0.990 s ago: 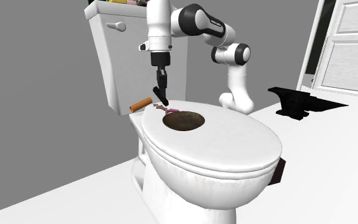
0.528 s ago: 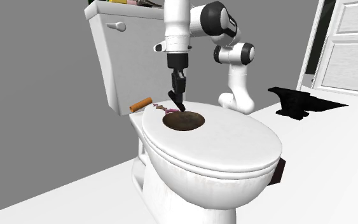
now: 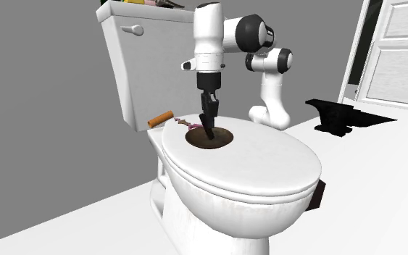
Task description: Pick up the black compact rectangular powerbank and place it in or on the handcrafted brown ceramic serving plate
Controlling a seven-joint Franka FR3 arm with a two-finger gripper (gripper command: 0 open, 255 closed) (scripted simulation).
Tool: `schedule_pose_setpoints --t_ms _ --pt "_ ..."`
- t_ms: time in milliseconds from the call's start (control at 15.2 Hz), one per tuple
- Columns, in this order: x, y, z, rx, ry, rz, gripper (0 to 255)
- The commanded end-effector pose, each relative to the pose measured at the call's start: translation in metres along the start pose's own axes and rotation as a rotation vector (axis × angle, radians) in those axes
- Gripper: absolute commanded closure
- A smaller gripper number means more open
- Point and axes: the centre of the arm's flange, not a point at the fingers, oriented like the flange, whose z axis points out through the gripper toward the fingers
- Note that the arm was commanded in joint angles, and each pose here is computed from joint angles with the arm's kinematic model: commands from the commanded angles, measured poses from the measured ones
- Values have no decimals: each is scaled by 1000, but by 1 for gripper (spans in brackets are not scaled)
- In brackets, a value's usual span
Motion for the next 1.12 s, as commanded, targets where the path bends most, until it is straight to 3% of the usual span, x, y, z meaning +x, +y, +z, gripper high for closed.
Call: schedule_pose_setpoints --t_ms 0,330,858,924,1056 --pt "0 0 10 0 0 0 255" --pt "0 0 37 0 0 0 255" --pt "0 1 38 0 0 0 255" --pt "0 1 38 0 0 0 0" --pt "0 1 38 0 0 0 0"
